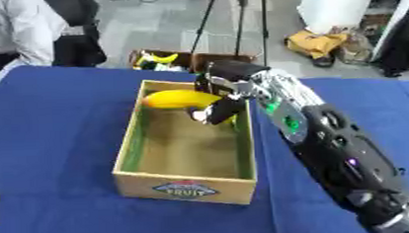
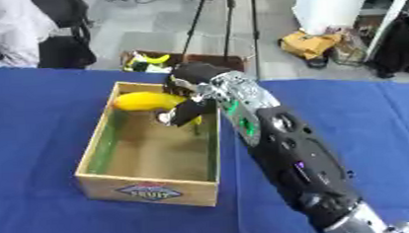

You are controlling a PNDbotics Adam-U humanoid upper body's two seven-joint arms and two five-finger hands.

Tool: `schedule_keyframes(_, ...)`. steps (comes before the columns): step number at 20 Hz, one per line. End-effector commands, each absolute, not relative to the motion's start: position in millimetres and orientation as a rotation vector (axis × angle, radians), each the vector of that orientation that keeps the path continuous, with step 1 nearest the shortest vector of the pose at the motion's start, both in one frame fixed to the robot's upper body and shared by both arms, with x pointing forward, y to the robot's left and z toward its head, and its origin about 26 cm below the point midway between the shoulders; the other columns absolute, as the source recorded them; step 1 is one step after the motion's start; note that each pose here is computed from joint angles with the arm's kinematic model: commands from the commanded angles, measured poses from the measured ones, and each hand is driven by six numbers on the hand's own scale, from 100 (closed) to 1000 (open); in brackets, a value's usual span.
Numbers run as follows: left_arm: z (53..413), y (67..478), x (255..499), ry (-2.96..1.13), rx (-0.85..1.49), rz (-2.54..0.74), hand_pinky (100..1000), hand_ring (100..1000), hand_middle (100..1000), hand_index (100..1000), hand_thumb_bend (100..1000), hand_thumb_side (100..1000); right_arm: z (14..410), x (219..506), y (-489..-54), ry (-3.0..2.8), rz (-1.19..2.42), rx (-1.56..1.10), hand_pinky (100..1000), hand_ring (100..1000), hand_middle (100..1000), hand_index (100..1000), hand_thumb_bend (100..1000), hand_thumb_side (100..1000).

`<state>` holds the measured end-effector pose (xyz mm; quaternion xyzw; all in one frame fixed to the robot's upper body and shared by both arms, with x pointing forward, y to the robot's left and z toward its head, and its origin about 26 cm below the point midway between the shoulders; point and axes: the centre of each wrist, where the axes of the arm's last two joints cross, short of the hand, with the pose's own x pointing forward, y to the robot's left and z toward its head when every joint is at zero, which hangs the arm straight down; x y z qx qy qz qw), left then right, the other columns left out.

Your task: Pick up objects on the table and place them in the box.

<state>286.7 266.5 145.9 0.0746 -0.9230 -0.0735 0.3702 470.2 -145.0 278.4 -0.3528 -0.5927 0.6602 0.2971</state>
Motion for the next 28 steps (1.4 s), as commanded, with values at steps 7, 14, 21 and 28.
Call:
schedule_keyframes(7, 153.4, 264.2, 285.6, -2.397, 0.182, -0.202, 322, 513, 529, 685, 100, 964, 267.9, 472.2, -141.4, -1.544, 1.773, -0.994, 272, 602, 568, 660, 100, 600)
schedule_keyframes(14, 153.2, 264.5, 285.5, -2.395, 0.183, -0.204, 322, 512, 529, 684, 100, 962, 263.3, 474.0, -140.8, -1.5, 1.822, -1.008, 331, 667, 616, 684, 100, 633)
schedule_keyframes(21, 152.8, 264.6, 285.3, -2.393, 0.184, -0.203, 322, 511, 529, 684, 100, 962, 258.8, 476.4, -140.8, -1.401, 1.892, -0.982, 528, 823, 792, 794, 586, 563)
schedule_keyframes(28, 152.2, 265.2, 284.9, -2.389, 0.187, -0.204, 323, 511, 529, 684, 100, 963, 279.8, 470.4, -145.4, -1.458, 1.858, -0.964, 655, 884, 844, 855, 885, 658)
